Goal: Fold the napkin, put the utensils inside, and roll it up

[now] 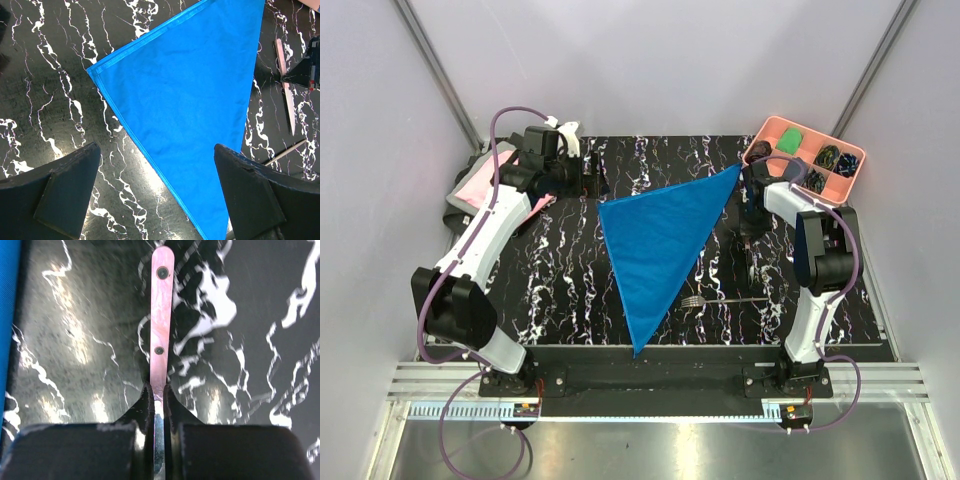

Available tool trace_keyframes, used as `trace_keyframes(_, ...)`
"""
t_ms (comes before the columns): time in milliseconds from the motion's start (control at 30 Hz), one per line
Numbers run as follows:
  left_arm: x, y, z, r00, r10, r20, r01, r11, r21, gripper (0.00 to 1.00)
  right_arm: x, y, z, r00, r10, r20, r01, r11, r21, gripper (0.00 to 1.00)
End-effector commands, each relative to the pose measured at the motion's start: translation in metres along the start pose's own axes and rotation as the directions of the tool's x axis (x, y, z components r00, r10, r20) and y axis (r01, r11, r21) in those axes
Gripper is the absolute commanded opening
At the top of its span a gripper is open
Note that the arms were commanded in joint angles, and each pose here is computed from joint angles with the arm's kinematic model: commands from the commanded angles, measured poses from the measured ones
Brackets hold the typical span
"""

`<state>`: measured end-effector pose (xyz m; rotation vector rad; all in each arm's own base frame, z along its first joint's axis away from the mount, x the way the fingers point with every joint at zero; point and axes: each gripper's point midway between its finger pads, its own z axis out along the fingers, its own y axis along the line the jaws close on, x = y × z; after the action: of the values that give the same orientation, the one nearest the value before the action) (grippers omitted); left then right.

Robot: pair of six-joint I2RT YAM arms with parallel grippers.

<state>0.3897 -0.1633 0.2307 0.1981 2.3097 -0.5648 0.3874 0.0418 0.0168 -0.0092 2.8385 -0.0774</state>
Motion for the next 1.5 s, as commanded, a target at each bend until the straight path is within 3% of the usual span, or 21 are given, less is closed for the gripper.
trace_keyframes(0,-0.012,-0.009,-0.014,0.998,0.008,0.058,-0.01,0.999,0.032,0.99,-0.018,0.0,-0.035,0.996,0.088,0.025,-0.088,0.996,0.014,0.0)
trace_keyframes(200,-0.013,-0.013,-0.016,0.998,0.003,0.063,-0.006,0.999,0.05,0.99,-0.043,0.042,-0.074,0.964,0.259,0.059,-0.245,0.953,-0.177,0.0)
trace_keyframes(367,-0.012,-0.013,-0.014,0.998,-0.009,0.059,0.006,0.998,0.058,0.99,-0.053,0.092,-0.079,0.908,0.416,0.04,-0.391,0.879,-0.275,0.0)
trace_keyframes(600,-0.01,-0.016,-0.012,0.998,-0.022,0.057,0.018,0.997,0.074,0.99,-0.066,0.164,-0.079,0.83,0.554,0.065,-0.513,0.803,-0.302,0.0)
trace_keyframes(967,-0.011,-0.017,-0.012,0.998,-0.023,0.065,0.017,0.996,0.086,0.99,-0.057,0.197,-0.045,0.819,0.574,0.021,-0.557,0.802,-0.214,0.0)
trace_keyframes(1467,-0.014,-0.018,-0.015,0.997,-0.032,0.07,0.025,0.994,0.105,0.99,-0.038,0.189,-0.021,0.859,0.512,0.003,-0.507,0.852,-0.133,0.0)
